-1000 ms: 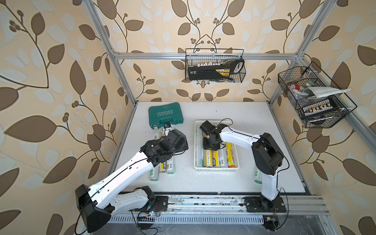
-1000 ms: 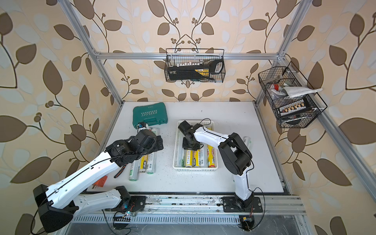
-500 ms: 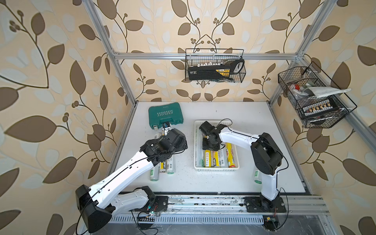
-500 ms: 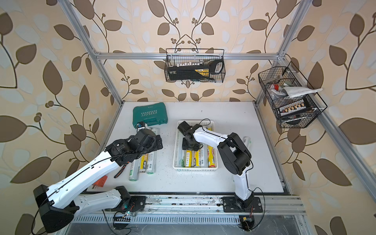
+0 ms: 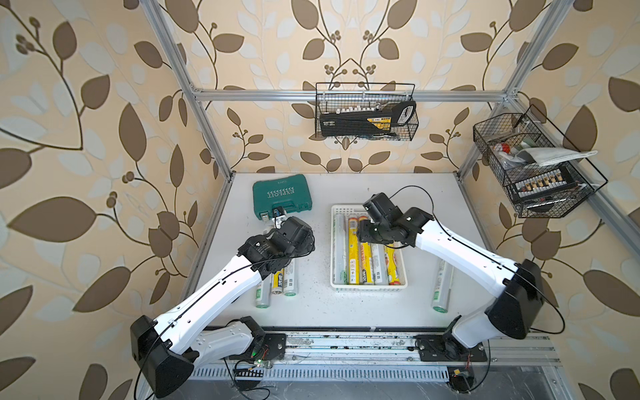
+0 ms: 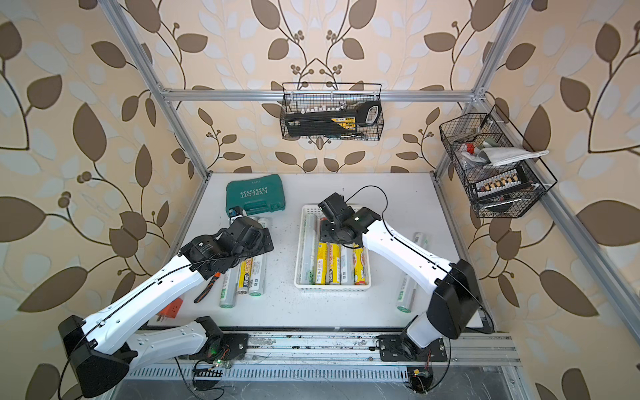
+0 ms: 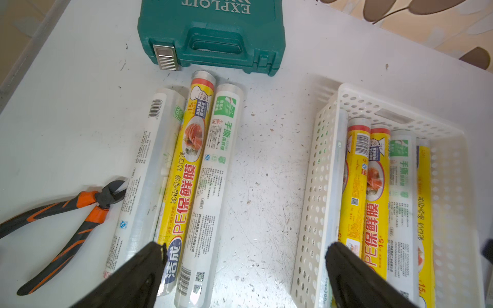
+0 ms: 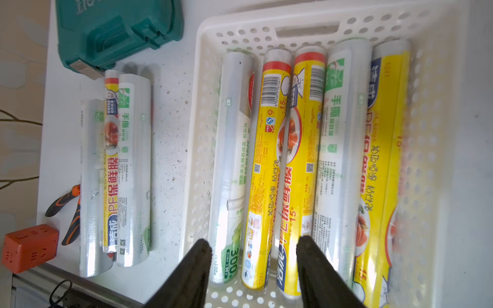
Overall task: Put the plastic wrap into the basket
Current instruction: Place the plastic wrap in the basket, then pick up the plastic wrap from the center of the board.
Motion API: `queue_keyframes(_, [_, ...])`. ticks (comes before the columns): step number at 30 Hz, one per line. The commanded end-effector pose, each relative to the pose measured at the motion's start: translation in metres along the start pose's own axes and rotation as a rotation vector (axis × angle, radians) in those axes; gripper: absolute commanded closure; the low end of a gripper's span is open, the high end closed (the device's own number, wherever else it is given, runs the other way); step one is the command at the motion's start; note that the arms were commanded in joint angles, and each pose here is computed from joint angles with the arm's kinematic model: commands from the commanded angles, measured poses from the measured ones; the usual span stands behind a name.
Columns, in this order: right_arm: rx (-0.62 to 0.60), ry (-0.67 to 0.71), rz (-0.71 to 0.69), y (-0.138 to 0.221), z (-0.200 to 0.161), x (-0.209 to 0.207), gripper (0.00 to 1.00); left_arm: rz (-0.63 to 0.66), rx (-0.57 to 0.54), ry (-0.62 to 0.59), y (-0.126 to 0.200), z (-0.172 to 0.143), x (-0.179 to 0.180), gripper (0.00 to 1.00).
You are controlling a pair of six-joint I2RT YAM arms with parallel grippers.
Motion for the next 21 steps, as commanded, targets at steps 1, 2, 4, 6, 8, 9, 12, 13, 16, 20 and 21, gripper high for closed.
queue_keyframes(1, [-0.054,0.050,0.043,0.016,-0.003,-0.009,0.45,0.031,0.037,-0.016,-0.010,-0.006,0.006,0.01])
queue_keyframes(2, [-0.069,0.058,0.066,0.022,-0.004,-0.012,0.44,0.034,0.045,-0.015,-0.011,-0.007,0.007,0.01])
queue_keyframes(4, [-0.097,0.085,0.114,0.034,-0.006,-0.015,0.40,0.052,0.063,-0.021,-0.016,-0.012,0.011,0.01])
queue_keyframes(6, [-0.117,0.104,0.138,0.044,-0.007,-0.019,0.38,0.071,0.084,-0.022,-0.021,-0.018,0.015,0.01])
queue_keyframes(8, [-0.130,0.118,0.142,0.050,-0.008,-0.023,0.35,0.080,0.104,-0.019,-0.026,-0.024,0.019,0.01])
queue_keyframes(9, [-0.132,0.122,0.145,0.052,-0.009,-0.025,0.34,0.082,0.112,-0.017,-0.029,-0.027,0.021,0.01])
queue_keyframes(12, [-0.133,0.125,0.139,0.054,-0.007,-0.033,0.33,0.080,0.147,-0.010,-0.039,-0.036,0.023,0.01])
queue_keyframes(13, [-0.130,0.123,0.134,0.054,-0.007,-0.036,0.33,0.081,0.159,-0.005,-0.043,-0.038,0.024,0.01])
queue_keyframes(16, [-0.118,0.108,0.123,0.055,-0.004,-0.046,0.33,0.080,0.196,0.000,-0.052,-0.044,0.025,0.01])
queue_keyframes(20, [-0.119,0.092,0.121,0.056,-0.001,-0.059,0.32,0.089,0.240,0.008,-0.064,-0.051,0.026,0.01])
queue_keyframes(21, [-0.118,0.090,0.122,0.056,0.000,-0.062,0.33,0.086,0.250,0.007,-0.067,-0.052,0.026,0.01])
Point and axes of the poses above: each gripper's point midway between its finger pads, its own y axis back along the fingers, its own x axis along the line the jaws close on, z = x × y, the point moved 10 cm from there along y, back along the fingers, and after that the axes turned 13 degrees about -y, right-handed, at the moved point
